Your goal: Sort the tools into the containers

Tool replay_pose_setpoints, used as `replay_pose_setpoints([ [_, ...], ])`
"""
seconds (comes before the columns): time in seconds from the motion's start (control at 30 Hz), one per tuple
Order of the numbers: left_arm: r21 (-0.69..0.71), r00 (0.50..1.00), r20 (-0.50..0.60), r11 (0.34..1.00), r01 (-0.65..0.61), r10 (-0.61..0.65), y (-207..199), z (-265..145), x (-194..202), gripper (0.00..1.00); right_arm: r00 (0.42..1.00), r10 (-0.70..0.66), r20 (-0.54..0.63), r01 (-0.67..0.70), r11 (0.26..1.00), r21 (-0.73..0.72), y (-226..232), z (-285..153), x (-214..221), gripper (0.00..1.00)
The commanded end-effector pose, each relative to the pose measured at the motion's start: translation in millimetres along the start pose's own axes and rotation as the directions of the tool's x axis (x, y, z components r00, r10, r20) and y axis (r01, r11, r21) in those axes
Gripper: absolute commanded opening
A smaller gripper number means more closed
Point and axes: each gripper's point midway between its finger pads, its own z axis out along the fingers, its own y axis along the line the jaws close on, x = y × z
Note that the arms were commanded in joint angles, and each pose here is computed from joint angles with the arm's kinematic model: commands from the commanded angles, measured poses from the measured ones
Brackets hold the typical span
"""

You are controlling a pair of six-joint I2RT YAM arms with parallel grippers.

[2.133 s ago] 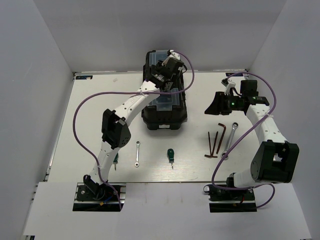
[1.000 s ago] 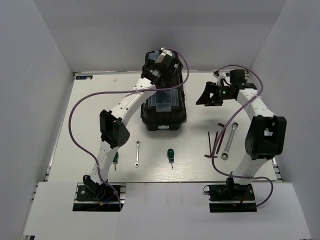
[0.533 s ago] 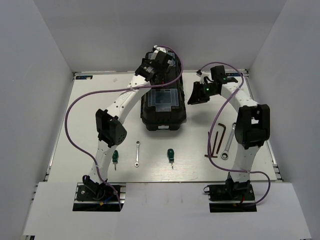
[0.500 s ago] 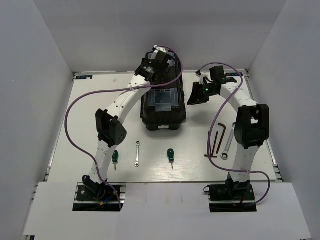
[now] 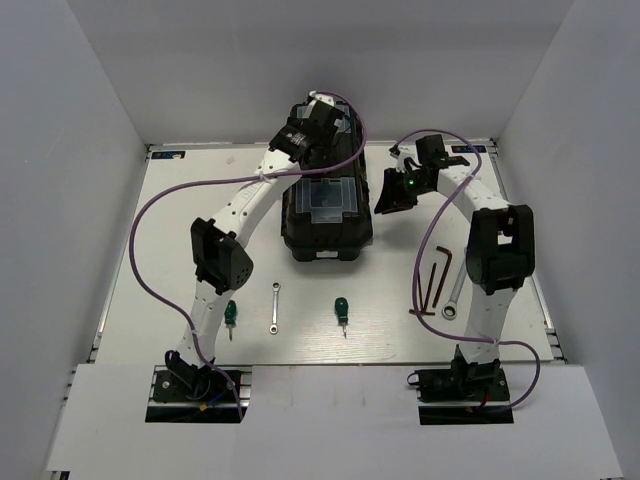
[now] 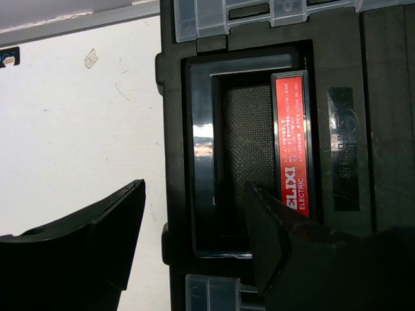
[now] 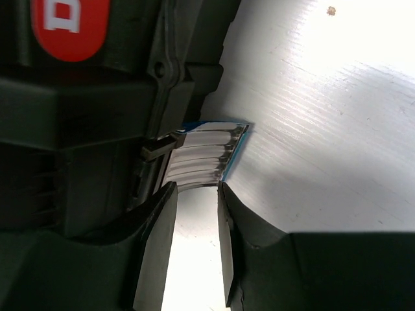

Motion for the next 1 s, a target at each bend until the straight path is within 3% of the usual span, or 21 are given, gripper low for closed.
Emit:
replay_pose_setpoints([
  [0.0, 0.004, 0.998, 0.047, 0.999, 0.044, -0.044, 12, -11, -19, 0.72, 1.000, -0.028, 0.007, 0.028, 1.000, -0.001, 4, 0, -8, 0.38],
  [0.37, -0.076, 0.995, -0.078, 0.996, 0.056, -0.062, 28, 21, 25, 0.67, 0.999, -0.035, -0.007, 0.035, 0.999, -0.016, 6, 2, -5, 0.40],
  [0.57, -0.067, 0.995, -0.081, 0.997, 0.048, -0.053, 27, 21, 25, 0.63, 0.999, -0.034, -0.011, 0.034, 0.999, -0.029, 7, 5, -8, 0.40],
  [0.67, -0.082, 0.994, -0.103, 0.996, 0.029, -0.037, 29, 23, 33, 0.56, 0.999, -0.035, -0.017, 0.034, 0.998, -0.055, 12, 6, -8, 0.40],
  [0.7, -0.082, 0.994, -0.103, 0.996, 0.029, -0.037, 29, 23, 33, 0.45, 0.999, -0.033, -0.023, 0.031, 0.998, -0.059, 12, 7, -7, 0.40],
  [0.8, -0.117, 0.995, -0.103, 0.993, -0.002, -0.010, 37, 22, 33, 0.30, 0.999, -0.038, -0.024, 0.036, 0.997, -0.064, 15, 7, -7, 0.40],
  [0.97, -0.163, 0.998, -0.059, 0.986, -0.018, 0.008, 55, 7, 16, 0.27, 0.999, -0.040, -0.030, 0.038, 0.997, -0.067, 16, 9, -6, 0.40],
])
